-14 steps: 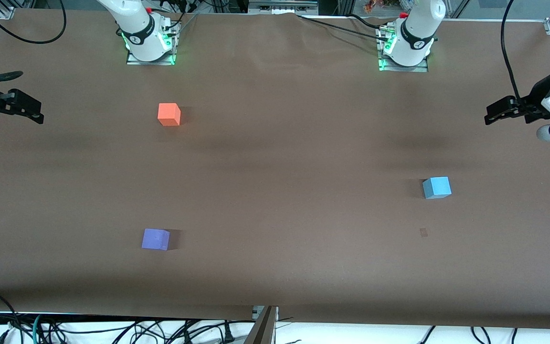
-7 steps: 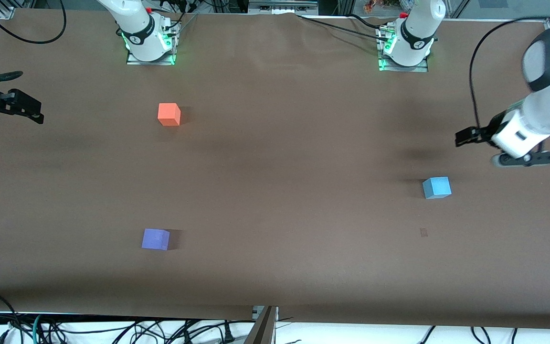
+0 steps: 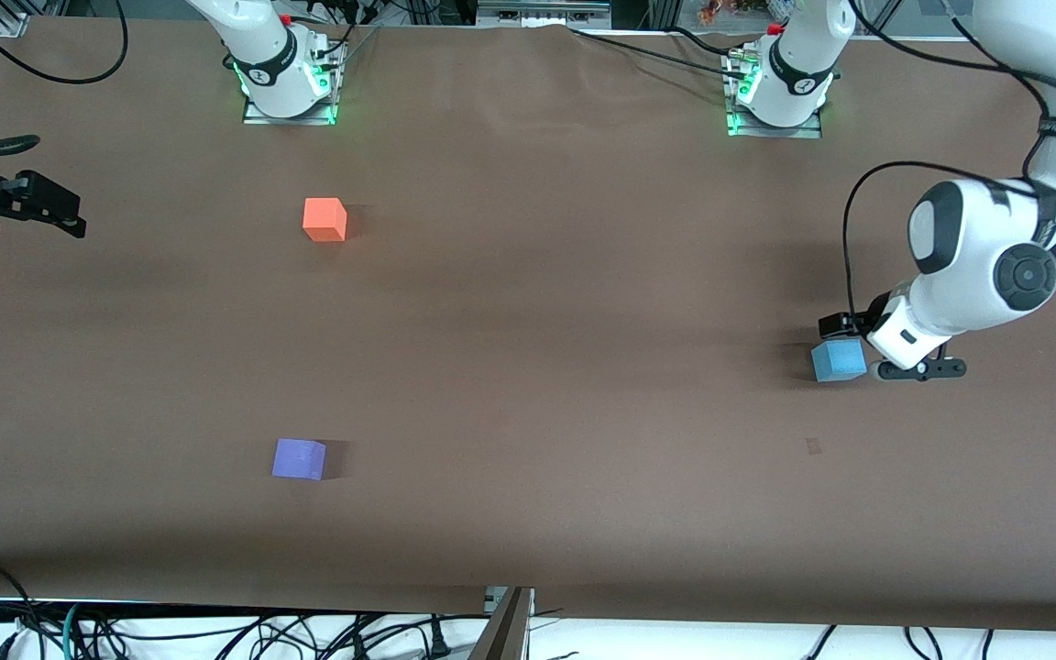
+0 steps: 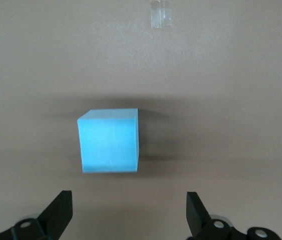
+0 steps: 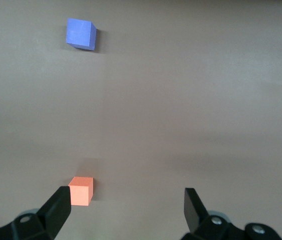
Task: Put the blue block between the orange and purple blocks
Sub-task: 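Reach the left gripper down over the light blue cube, then close the left gripper on the light blue cube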
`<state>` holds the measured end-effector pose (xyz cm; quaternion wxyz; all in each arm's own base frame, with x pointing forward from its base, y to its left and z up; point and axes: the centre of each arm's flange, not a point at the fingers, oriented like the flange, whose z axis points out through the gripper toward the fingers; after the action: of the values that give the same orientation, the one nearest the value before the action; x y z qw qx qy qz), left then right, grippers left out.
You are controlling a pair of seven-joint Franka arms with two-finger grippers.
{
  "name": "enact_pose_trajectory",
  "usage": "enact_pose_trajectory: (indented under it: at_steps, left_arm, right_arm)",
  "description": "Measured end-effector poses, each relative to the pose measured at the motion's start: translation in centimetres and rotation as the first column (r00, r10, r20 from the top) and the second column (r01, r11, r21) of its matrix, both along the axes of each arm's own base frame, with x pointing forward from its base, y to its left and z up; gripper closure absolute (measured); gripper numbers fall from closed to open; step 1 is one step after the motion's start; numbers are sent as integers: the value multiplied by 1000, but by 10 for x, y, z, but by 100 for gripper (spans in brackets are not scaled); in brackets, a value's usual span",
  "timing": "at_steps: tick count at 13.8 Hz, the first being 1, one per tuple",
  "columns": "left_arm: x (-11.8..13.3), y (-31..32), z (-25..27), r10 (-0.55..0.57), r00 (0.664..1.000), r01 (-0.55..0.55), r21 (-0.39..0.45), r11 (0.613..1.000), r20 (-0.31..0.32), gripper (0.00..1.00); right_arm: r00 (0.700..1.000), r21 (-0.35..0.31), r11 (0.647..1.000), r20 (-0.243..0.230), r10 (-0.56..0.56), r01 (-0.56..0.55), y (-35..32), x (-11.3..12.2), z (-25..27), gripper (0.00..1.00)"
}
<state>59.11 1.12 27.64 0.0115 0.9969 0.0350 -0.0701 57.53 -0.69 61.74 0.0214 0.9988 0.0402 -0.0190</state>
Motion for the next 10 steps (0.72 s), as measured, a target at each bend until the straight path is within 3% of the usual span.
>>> enact_pose_trajectory:
  at_steps: [10]
  left_arm:
    - [8, 35, -65, -25, 998, 25, -13, 1000, 50, 0]
  right_arm:
    - [1000, 1, 1000, 0, -4, 4, -2, 0, 0, 0]
